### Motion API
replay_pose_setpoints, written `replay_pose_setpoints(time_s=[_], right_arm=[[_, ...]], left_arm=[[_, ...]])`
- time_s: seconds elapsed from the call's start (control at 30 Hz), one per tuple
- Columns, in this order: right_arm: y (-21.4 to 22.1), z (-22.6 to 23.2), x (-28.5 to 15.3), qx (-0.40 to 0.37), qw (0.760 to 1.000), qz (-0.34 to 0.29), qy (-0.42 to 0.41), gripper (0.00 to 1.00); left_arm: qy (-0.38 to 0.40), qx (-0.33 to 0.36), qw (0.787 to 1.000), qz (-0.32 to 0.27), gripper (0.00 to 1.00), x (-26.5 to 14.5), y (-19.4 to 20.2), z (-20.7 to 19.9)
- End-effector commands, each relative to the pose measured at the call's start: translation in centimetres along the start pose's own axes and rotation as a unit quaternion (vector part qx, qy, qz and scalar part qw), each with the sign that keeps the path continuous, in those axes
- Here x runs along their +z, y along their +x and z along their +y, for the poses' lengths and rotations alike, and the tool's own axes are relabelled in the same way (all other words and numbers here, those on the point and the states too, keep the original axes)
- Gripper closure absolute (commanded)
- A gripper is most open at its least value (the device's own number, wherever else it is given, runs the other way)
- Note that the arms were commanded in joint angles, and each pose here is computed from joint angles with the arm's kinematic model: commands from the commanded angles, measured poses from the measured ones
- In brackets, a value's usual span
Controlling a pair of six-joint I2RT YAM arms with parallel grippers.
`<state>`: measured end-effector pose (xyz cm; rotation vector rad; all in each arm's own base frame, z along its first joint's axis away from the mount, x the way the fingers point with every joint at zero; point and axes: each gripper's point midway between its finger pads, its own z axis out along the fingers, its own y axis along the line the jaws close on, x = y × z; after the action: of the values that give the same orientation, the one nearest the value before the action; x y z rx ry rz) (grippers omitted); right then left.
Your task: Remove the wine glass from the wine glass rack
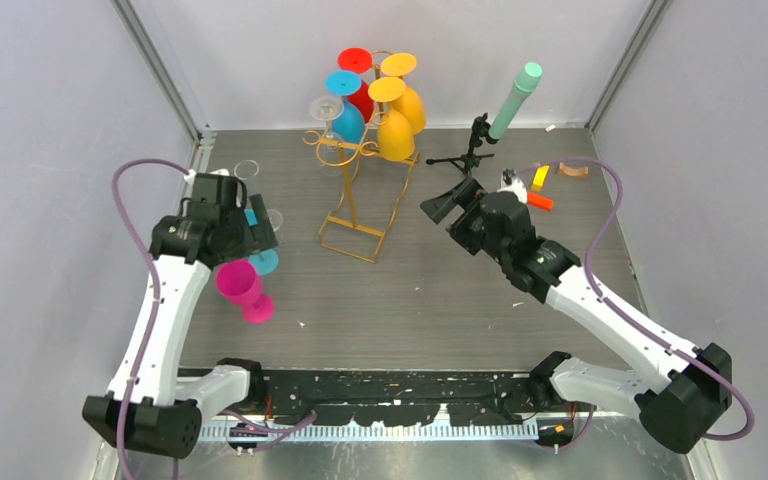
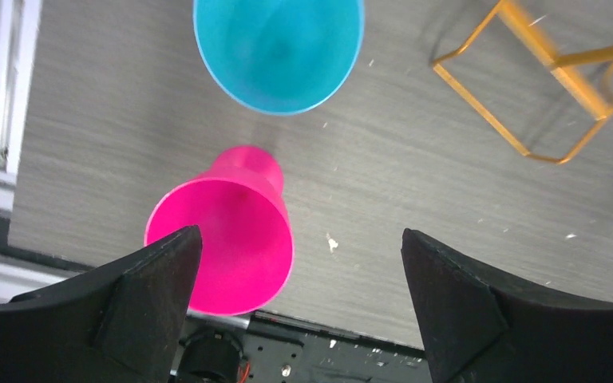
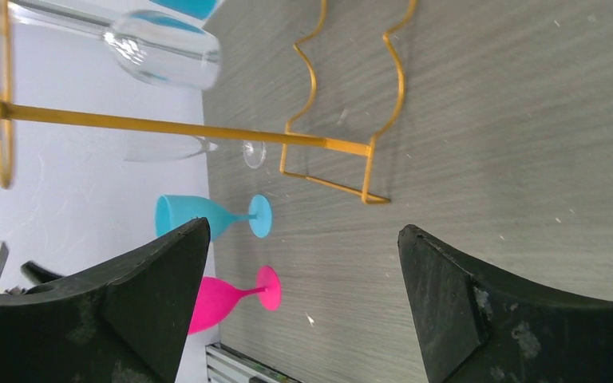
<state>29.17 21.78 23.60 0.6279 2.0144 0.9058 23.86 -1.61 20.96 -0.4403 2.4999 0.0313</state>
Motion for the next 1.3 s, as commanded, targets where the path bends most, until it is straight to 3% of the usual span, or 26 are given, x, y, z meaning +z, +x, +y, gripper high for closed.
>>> replay_pose_setpoints(time_s=[0.0, 0.2, 0.37, 0.5, 0.67, 0.9, 1.07, 1.27], right_arm=[[-4.1, 5.8, -0.4, -0.028, 0.997, -0.044, -0.054, 0.07], [-9.6, 11.2, -0.2, -0.046, 0.989, -0.108, -0.087, 0.07], [-13.9, 14.5, 2.8, -0.034, 0.985, -0.139, -0.095, 0.12], [-15.6, 17.2, 5.6, -0.035, 0.984, -0.119, -0.128, 0.21], [-16.2, 18.2, 9.2, -0.037, 0.986, -0.093, -0.133, 0.23], [-16.1, 19.3, 13.3, -0.050, 0.987, -0.068, -0.139, 0.35], [-15.5, 19.3, 15.2, -0.039, 0.987, -0.054, -0.144, 0.39], [-14.9, 18.6, 16.1, -0.038, 0.989, -0.045, -0.136, 0.61]], left_arm=[[0.034, 0.005, 0.998, -0.061, 0.00, -4.3, -2.4, -0.2], [0.092, 0.041, 0.988, -0.116, 0.00, -6.8, -3.3, -1.2], [0.157, 0.046, 0.978, -0.129, 0.00, -8.1, -2.4, -2.7], [0.202, 0.055, 0.969, -0.128, 0.00, -8.9, -1.5, -3.9], [0.229, 0.069, 0.962, -0.129, 0.00, -9.5, -1.2, -4.6], [0.274, 0.070, 0.951, -0.128, 0.00, -10.5, -0.9, -5.9], [0.263, 0.070, 0.954, -0.129, 0.00, -10.1, -0.6, -5.5], [0.245, 0.066, 0.958, -0.133, 0.00, -9.6, -0.8, -4.9]])
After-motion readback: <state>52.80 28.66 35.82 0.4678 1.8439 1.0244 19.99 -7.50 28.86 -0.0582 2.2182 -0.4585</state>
